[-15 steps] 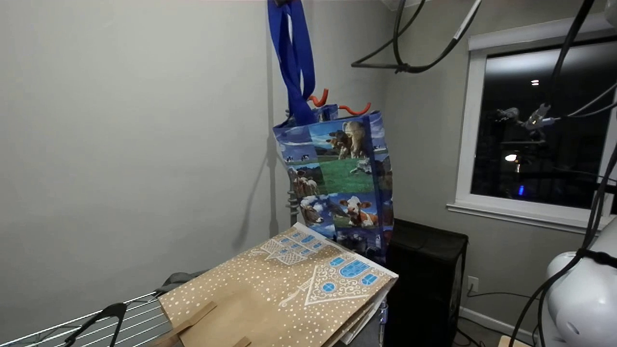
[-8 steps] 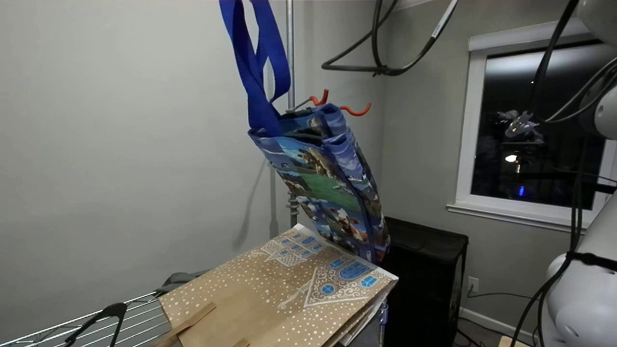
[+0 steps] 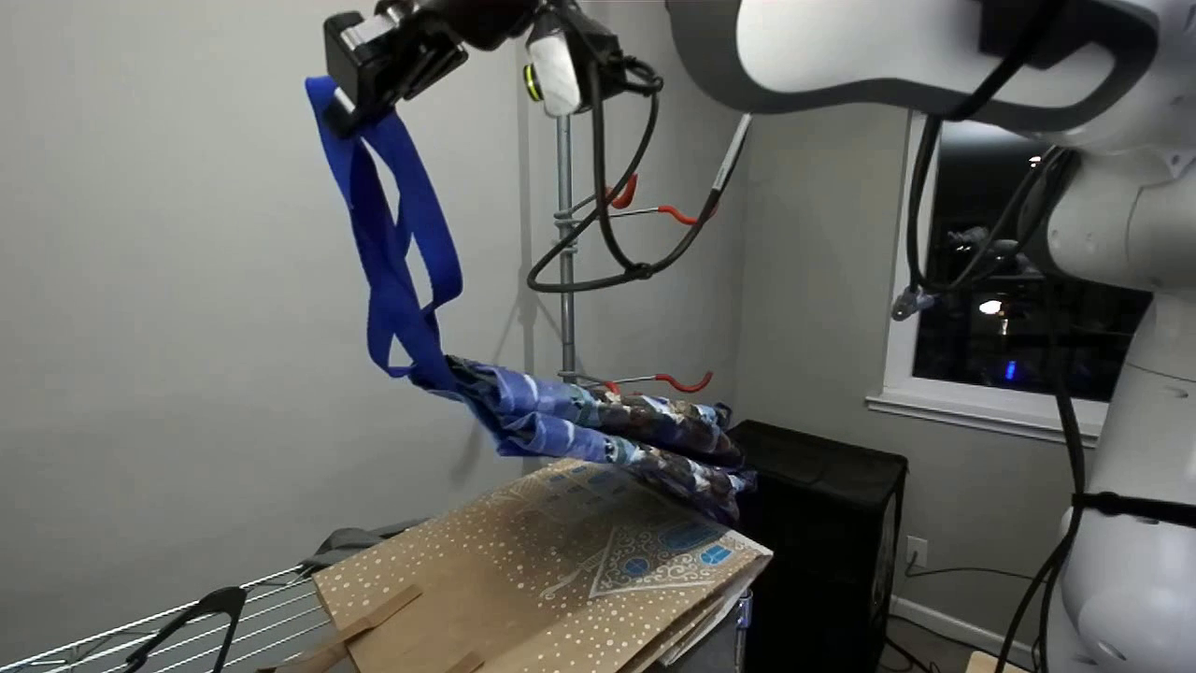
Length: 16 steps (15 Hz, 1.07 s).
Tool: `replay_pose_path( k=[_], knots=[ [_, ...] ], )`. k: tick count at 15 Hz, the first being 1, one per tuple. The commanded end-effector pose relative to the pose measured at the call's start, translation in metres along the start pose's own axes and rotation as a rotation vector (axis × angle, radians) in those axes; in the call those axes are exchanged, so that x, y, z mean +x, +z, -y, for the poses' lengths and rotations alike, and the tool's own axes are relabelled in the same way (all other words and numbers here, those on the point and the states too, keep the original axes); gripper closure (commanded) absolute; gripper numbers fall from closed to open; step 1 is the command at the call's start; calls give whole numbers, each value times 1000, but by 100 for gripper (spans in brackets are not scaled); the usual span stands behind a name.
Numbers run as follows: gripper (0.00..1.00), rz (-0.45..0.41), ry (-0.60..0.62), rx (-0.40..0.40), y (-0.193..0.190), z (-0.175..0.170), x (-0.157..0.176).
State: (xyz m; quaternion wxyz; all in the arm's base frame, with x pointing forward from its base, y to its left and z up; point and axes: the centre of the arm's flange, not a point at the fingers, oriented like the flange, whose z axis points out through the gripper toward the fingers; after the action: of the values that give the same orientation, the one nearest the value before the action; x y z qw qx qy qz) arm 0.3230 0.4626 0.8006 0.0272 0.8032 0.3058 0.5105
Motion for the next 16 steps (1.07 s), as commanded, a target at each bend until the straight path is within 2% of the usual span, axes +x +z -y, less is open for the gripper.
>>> replay_pose_path(
  k=[1, 7, 8, 9, 11, 16],
  knots=[
    [99, 17, 20, 21, 38, 22, 2],
    [99, 36, 31, 71, 54, 48, -8],
    [96, 38, 23, 84, 54, 51, -9],
    [71, 44, 20, 91, 53, 54, -10],
    [68, 46, 14, 101, 53, 57, -11],
    [37, 39, 18, 106, 50, 51, -13]
  ],
)
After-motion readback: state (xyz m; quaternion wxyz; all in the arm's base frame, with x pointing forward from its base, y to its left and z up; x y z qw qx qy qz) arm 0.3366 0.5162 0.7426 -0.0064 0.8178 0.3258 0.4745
